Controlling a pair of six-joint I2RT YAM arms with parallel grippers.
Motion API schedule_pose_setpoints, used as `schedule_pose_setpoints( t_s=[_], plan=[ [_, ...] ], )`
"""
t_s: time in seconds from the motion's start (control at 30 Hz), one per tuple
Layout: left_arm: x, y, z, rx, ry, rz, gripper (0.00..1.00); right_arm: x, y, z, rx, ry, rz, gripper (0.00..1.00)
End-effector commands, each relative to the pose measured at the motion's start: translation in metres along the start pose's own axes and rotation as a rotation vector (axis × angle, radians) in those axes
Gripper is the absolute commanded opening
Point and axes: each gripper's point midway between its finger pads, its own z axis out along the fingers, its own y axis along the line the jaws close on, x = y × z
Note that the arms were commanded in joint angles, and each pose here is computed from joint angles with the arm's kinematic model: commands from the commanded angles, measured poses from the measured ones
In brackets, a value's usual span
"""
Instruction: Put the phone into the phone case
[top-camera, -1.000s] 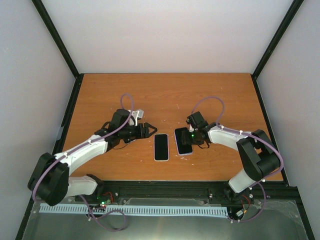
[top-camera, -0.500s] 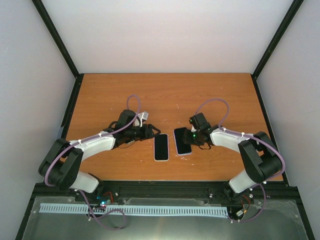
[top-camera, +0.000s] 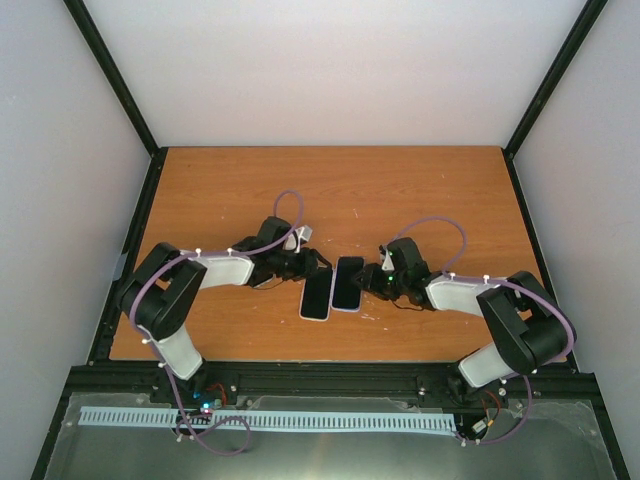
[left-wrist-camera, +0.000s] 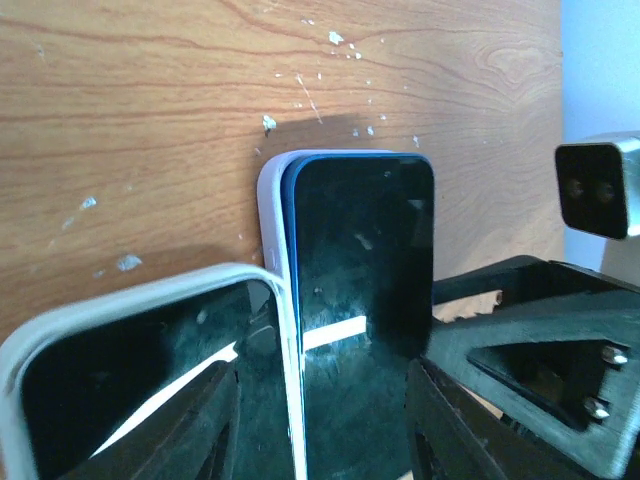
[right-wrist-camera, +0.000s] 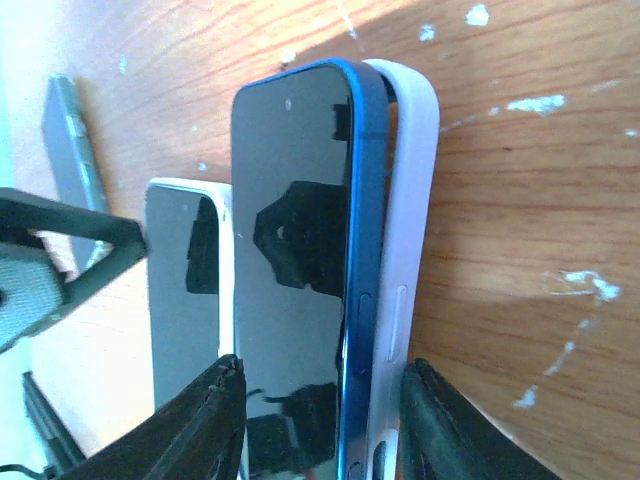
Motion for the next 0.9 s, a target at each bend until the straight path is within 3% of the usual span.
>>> schedule_pose_setpoints(
  t_s=[0.0, 0.3, 0.57, 0.87],
  plan=[
    [-0.012, -0.011, 0.011, 0.029, -0.005, 0.073, 0.47, -0.016, 0.044, -0.008, -0.197, -0.055, -0.006, 0.42],
    [-0.009, -0.006, 0.018, 0.028, 0.019, 0.08, 0.42, -0.02, 0.066, -0.018, -0.334, -0.089, 0.019, 0.43],
    [-0.007, -0.004, 0.019, 0.025, 0.024, 0.085, 0.4, -0.007, 0.066, -0.008, -0.415, -0.022, 0.062, 0.43],
    [-0.006, -0.004, 0.017, 0.023, 0.027, 0.092, 0.4, 0.0, 0.057, -0.004, -0.387, -0.005, 0.053, 0.35]
  ],
)
